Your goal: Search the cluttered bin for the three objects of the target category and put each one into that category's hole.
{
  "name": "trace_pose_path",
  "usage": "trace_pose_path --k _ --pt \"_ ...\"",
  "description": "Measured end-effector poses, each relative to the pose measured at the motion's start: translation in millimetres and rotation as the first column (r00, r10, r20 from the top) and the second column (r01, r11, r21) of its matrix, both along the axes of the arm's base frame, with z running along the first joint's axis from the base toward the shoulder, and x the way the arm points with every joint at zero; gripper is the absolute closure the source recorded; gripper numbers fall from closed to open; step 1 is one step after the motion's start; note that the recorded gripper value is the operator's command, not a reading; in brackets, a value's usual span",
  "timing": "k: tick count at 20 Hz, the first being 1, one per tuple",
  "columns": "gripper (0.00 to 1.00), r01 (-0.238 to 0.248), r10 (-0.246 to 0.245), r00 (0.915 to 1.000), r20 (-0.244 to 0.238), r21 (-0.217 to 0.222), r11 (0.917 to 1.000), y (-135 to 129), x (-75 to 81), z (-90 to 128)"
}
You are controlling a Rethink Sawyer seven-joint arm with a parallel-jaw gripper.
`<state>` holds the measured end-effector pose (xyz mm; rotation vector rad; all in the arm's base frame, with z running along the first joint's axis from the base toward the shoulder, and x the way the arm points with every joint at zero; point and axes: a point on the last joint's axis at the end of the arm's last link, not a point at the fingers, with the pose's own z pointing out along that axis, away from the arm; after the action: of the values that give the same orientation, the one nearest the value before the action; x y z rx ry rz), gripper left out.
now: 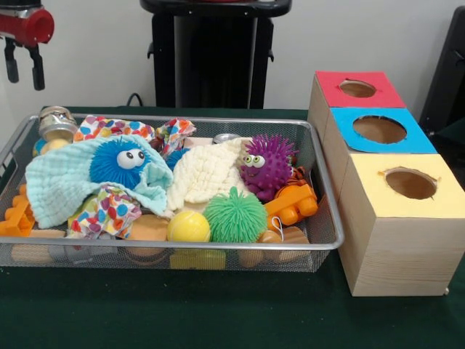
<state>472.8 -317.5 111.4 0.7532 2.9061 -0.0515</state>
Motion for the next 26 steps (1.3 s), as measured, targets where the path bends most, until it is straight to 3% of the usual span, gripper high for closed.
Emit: trace_pose_path --k 16,26 --pt "0.00 -0.017 0.018 0.9997 0.017 -0.040 0.9991 2 7.2 20" --pt "0.00 -0.042 0.042 0.9991 0.011 -0.041 0.9983 16 11.4 21"
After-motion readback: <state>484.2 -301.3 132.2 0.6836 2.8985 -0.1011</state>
